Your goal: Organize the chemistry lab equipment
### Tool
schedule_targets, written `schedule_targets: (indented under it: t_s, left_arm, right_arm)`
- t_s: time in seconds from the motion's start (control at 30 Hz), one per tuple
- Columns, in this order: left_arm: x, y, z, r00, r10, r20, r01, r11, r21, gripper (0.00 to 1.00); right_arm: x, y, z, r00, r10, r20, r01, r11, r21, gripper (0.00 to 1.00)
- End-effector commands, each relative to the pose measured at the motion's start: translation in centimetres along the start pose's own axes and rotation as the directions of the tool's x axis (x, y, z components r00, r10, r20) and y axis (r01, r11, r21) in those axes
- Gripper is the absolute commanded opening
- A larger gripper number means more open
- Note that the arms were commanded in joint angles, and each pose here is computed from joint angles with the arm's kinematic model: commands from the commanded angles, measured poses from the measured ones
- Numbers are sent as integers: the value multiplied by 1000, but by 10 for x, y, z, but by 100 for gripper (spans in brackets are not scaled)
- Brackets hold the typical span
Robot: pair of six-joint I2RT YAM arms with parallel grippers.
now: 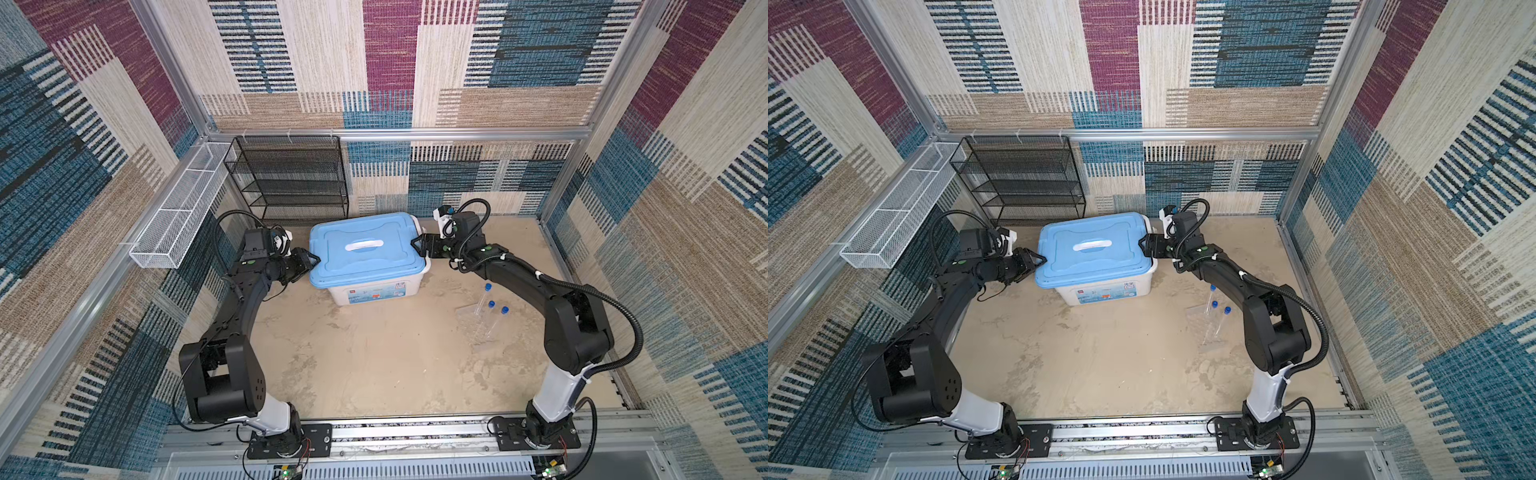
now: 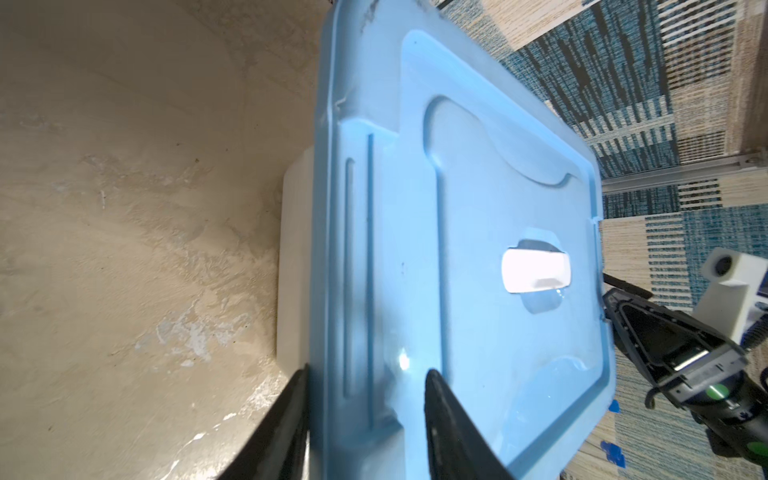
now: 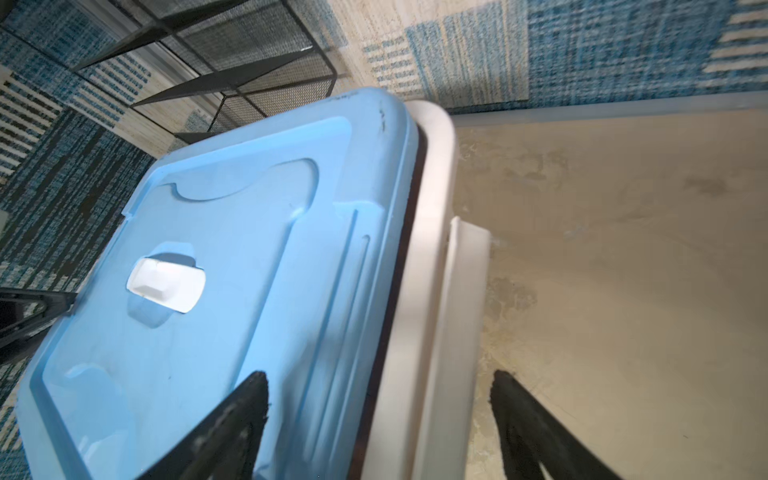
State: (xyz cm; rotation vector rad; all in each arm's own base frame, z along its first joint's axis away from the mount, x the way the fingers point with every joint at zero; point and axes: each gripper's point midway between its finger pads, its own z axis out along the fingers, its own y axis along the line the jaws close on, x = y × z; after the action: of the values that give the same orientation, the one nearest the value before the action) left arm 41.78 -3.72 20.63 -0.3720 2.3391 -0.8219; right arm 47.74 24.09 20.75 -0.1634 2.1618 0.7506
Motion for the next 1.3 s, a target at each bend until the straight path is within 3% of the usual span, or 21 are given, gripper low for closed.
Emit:
schedule_targets:
  t_s: [0.0,0.67,1.03,1.27]
  left_arm:
    - [-9,-12,-5,999,32,23,-32,999,23,47]
    - [10,-24,8,998,51,-24,-51,999,19,47]
    - [33,-19,18,996,30,-80,-30,1000,1,47]
    - [36,-17,12,998,38,-51,-39,999,-27,47]
  right_arm:
    - [-24,-10,-13,995,29,91,-31,999,20,85]
    - [6,-48,-6,995,99,28,-100,993,56,80]
    - [-18,-26,-29,993,69,92,-70,998,7,81]
    - [-4,-5,-17,999,27,38,-24,997,-67,82]
